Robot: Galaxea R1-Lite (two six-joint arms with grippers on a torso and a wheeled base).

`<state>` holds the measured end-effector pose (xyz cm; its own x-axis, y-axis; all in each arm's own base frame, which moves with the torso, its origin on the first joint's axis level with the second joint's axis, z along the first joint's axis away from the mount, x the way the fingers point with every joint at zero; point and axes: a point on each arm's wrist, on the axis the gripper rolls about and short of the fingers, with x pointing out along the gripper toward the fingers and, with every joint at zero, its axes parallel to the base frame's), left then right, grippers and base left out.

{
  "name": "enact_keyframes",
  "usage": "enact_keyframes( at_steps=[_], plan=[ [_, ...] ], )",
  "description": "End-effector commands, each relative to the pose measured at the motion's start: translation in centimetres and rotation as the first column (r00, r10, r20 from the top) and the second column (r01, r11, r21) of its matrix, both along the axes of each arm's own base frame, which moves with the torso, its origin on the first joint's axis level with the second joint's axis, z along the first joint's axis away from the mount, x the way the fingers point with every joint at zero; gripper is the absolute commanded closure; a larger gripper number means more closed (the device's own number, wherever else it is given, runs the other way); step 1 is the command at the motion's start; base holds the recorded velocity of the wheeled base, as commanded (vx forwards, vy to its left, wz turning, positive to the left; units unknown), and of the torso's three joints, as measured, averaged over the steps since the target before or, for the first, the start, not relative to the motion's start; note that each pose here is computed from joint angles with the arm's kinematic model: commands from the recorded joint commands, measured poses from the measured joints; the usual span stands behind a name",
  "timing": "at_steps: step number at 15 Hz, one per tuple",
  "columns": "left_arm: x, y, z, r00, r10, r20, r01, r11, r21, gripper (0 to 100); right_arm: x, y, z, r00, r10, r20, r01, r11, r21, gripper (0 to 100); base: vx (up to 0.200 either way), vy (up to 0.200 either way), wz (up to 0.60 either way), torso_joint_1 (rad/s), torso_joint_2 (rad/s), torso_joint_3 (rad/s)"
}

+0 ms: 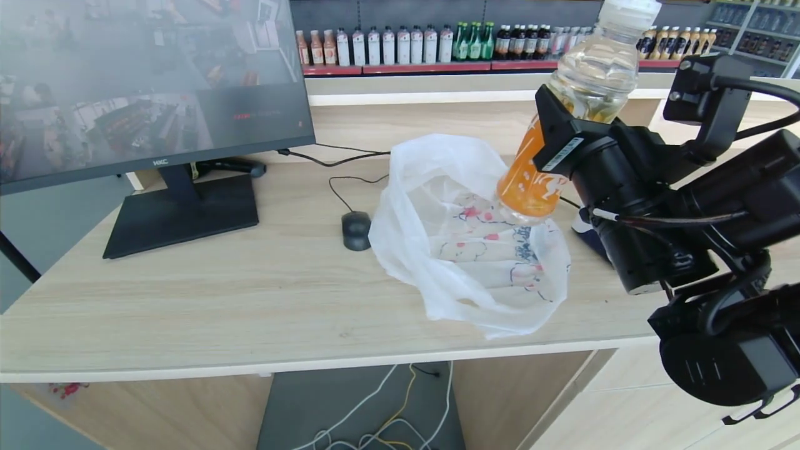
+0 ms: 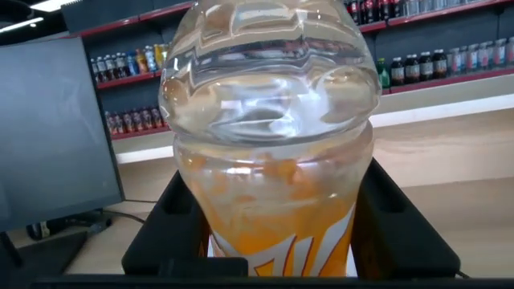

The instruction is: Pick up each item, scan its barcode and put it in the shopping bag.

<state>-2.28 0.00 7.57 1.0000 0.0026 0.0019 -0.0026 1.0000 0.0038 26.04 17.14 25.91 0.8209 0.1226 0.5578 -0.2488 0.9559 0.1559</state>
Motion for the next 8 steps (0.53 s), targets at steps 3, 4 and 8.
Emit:
enact_keyframes(
  at_steps=[3, 4, 8],
  plan=[
    [0.00, 0.00, 0.01, 1.000, -0.001, 0.001, 0.001, 1.000, 0.001, 0, -0.24, 0.19, -0.38, 1.000, 0.009, -0.012, -0.009, 1.000, -0.010, 100, 0.000, 0.000, 0.00, 0.000, 0.00, 0.000],
    [0.00, 0.00, 0.01, 1.000, 0.001, 0.001, -0.001, 1.000, 0.001, 0, -0.15, 0.26, -0.56, 1.000, 0.012, -0.017, -0.012, 1.000, -0.012, 100, 0.000, 0.000, 0.00, 0.000, 0.00, 0.000],
    [0.00, 0.00, 0.01, 1.000, 0.001, 0.001, -0.001, 1.000, 0.001, 0, -0.18, 0.25, -1.29, 0.999, 0.011, -0.037, -0.012, 0.999, -0.039, 100, 0.000, 0.000, 0.00, 0.000, 0.00, 0.000]
  ],
)
